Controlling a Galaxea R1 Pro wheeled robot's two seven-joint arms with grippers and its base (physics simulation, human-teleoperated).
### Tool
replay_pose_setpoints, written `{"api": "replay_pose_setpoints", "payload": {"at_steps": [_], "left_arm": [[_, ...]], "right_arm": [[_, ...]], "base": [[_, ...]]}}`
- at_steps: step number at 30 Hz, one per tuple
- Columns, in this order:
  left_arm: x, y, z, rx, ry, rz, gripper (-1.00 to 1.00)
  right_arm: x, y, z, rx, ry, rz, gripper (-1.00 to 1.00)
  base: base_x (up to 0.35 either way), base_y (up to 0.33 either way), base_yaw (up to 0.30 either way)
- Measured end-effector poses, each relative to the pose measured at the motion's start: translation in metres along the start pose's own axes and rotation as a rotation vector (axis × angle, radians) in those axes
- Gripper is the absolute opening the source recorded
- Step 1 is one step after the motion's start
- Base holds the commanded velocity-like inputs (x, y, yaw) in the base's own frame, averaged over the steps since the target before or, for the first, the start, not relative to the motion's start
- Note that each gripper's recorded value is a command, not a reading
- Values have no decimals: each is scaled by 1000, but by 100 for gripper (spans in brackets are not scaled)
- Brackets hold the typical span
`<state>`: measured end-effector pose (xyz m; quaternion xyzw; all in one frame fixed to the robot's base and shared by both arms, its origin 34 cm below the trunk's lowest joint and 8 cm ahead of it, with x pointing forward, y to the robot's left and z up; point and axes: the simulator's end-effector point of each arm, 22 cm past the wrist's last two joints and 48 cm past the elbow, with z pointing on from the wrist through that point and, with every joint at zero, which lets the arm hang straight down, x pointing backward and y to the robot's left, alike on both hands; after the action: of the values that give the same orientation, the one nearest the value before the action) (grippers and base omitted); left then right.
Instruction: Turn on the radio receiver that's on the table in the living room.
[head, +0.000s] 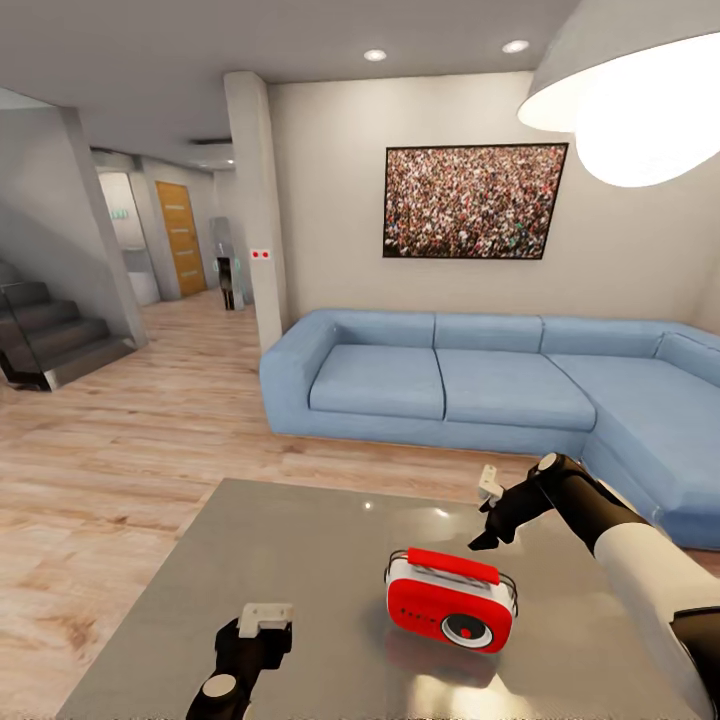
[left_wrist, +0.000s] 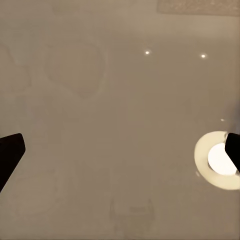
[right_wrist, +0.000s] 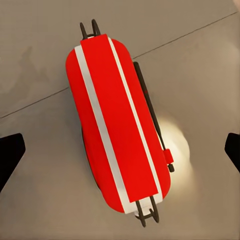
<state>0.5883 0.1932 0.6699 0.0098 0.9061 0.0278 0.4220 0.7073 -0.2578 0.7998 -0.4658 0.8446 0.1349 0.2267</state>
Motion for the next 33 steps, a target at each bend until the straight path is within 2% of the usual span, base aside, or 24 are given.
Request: {"api": "replay_pose_setpoints", "payload": {"at_steps": [33], "left_arm": [[24, -1, 8, 2, 53, 2, 100]], "right_arm": [[17, -2, 25, -27, 26, 27, 100]], "base": [[0, 0, 0]]}}
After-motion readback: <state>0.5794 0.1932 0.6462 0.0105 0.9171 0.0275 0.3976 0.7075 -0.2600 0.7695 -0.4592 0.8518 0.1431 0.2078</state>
